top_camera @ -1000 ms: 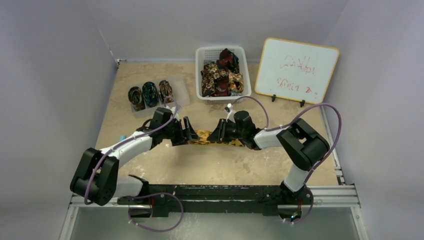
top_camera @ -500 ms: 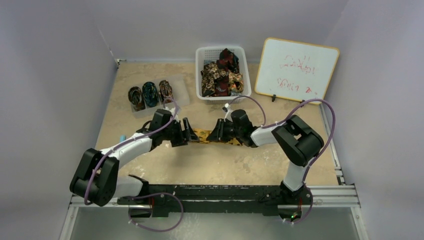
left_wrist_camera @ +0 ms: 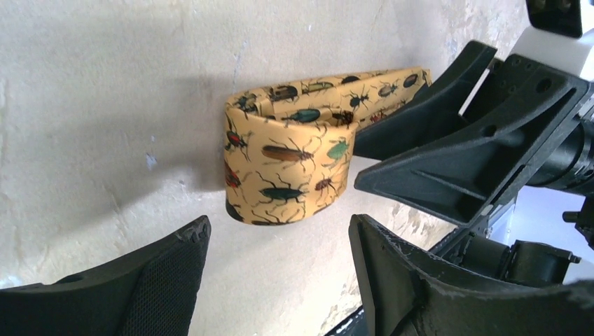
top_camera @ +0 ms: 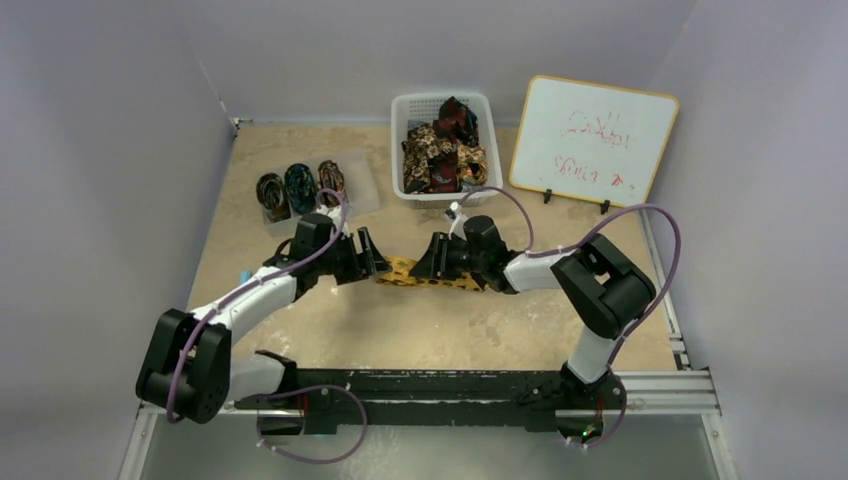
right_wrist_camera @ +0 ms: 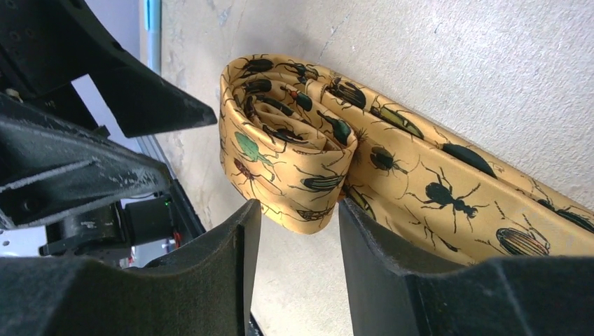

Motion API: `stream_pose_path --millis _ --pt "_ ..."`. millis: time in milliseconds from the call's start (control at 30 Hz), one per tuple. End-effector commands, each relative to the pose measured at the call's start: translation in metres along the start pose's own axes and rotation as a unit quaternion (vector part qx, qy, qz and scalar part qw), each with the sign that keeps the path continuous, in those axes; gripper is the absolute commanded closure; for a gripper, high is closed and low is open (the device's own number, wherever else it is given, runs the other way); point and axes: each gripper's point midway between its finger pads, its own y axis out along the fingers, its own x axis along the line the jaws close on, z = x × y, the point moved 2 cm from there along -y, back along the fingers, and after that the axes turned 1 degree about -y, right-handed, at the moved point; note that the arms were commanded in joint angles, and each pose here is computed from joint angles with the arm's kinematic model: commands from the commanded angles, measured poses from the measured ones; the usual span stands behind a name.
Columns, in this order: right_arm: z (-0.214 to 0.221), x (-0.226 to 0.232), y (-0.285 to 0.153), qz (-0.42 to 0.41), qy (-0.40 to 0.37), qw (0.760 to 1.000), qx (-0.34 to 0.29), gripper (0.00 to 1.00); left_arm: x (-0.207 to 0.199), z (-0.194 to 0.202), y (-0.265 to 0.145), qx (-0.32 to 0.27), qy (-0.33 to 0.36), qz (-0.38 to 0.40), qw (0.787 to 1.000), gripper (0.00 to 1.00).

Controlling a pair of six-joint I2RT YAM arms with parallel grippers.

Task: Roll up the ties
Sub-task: Roll the tie at the center of the board.

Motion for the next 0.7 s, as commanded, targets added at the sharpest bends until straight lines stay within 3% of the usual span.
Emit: stream_pose_path --millis 0,100,267,667 --pt "-0.014 0.006 0.005 -0.007 -0.006 1.000 -0.016 0.52 -0.008 -0.024 0.002 -0.014 0.037 0.032 0.999 0.29" --pt "-0.020 0.005 0.010 -0.006 -0.003 1.000 -0.022 0.52 -0.004 -0.030 0.006 -0.012 0.042 0.054 0.998 0.29" --pt "-0.028 0.004 0.018 -0.013 -0.013 1.000 -0.018 0.61 0.001 -0.034 0.014 -0.006 0.059 0.086 0.995 0.29" --pt "-0.031 -0.016 0.021 -0.013 -0.003 1.000 0.003 0.65 0.005 -0.030 0.034 0.027 0.087 0.137 0.986 0.31"
